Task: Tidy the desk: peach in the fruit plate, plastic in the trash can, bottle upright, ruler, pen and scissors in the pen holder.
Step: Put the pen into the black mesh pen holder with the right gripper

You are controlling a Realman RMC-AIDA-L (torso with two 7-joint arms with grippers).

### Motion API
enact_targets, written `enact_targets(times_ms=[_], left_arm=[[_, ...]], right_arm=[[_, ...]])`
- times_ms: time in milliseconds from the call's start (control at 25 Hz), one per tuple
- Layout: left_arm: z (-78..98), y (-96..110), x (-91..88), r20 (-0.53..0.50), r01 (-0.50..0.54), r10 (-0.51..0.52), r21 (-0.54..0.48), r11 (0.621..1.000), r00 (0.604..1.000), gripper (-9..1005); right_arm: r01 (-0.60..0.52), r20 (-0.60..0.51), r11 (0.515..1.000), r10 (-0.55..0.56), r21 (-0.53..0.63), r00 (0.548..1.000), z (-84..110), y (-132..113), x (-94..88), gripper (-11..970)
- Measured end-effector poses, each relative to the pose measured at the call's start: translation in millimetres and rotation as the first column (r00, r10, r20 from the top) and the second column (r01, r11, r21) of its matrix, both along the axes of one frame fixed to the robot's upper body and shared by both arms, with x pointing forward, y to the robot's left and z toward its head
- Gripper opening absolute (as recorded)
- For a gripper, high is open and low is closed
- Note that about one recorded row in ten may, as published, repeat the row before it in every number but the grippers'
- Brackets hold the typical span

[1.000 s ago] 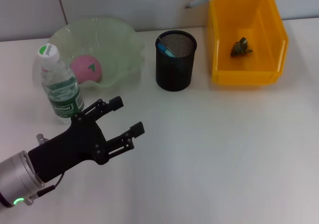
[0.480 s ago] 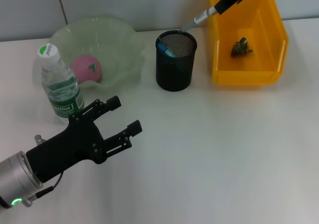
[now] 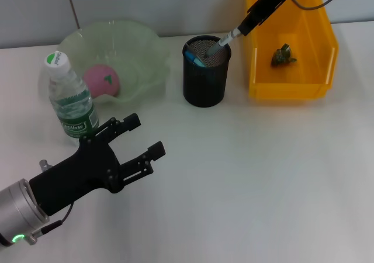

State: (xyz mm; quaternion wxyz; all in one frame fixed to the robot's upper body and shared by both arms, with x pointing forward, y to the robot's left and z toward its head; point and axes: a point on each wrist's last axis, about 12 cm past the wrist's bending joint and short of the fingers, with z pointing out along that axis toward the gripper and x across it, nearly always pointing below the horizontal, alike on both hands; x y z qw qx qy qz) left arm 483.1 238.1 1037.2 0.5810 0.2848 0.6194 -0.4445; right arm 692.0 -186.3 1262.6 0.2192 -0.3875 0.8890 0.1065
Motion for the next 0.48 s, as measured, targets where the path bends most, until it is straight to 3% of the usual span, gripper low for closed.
enact_targets(times_ms=[480], left_arm=[[-0.4, 1, -2.6, -0.019, 0.006, -0.006, -0.014, 1.000, 1.000, 823]], right_arm=[[0.022, 0.028, 1.000, -0.022, 0.004, 0.999, -19.7, 13, 6.4, 132]])
